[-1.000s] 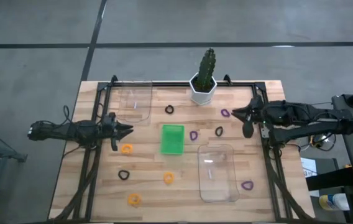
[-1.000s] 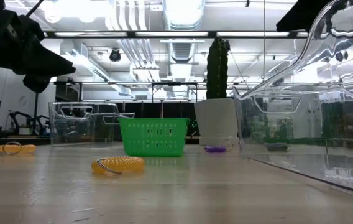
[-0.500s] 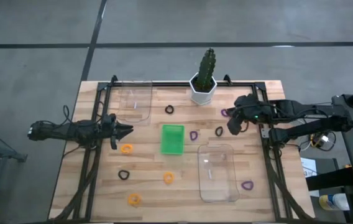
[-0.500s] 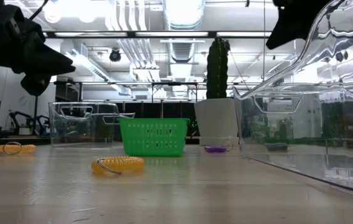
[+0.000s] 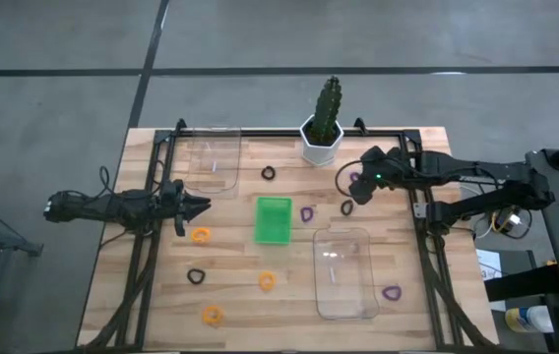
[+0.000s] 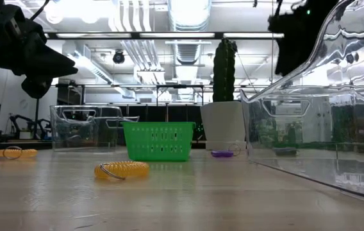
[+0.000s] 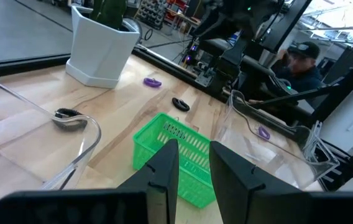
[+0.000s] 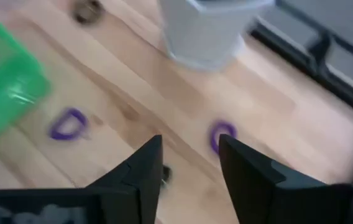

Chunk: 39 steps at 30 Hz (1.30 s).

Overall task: Sort spring keychains
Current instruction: Put the top purple spring keychain into the green bin

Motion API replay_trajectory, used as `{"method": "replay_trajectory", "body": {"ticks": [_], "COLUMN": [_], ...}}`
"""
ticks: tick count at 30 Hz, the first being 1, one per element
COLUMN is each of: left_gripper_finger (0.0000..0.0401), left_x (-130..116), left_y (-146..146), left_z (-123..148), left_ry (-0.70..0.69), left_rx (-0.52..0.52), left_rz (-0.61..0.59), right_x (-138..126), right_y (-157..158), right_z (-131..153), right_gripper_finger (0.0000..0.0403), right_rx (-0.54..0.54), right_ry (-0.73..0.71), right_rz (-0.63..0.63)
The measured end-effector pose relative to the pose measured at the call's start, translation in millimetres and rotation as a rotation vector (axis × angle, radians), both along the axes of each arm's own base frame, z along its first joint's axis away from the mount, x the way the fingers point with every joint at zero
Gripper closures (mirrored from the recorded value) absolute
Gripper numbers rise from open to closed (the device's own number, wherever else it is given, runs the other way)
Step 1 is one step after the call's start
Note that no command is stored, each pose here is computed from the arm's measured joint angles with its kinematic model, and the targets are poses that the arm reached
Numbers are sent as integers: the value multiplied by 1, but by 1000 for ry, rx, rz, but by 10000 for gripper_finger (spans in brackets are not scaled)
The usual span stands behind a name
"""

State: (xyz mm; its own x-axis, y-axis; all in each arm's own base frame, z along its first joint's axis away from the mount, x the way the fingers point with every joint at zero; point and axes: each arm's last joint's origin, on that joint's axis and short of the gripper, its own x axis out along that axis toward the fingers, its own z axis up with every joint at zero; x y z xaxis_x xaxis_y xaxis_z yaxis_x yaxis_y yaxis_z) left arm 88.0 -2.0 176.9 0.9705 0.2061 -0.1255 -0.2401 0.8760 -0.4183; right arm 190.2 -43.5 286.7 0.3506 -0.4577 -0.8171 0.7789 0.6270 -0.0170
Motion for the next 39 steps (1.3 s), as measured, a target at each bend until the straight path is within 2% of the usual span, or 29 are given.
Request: {"method": "replay_trajectory", "body": {"ticks": [6, 12, 16, 23, 29, 39], "left_gripper_finger": [318, 318, 318, 318, 318, 318], "left_x": [0, 0, 0, 0, 0, 0], "left_y": [0, 0, 0, 0, 0, 0], "left_z": [0, 0, 0, 0, 0, 0], "left_ry": [0, -1, -9, -22, -23, -44], "left_rx": [0, -3, -40, -103, -109, -206], "left_rz": [0, 1, 5, 13, 14, 27], "right_x": [7, 21, 29, 37, 43, 47], "right_y": [-13, -30, -42, -60, -74, -91], "right_z": [-18, -41, -59, -85, -101, -116], "right_gripper_finger": [219, 216, 214, 206, 204, 204], "right_rx": [84, 153, 238, 296, 312, 345], "right_ry": [115, 215, 278, 386, 409, 396], "right_rz": [-52, -99, -99, -99, -61, -27]}}
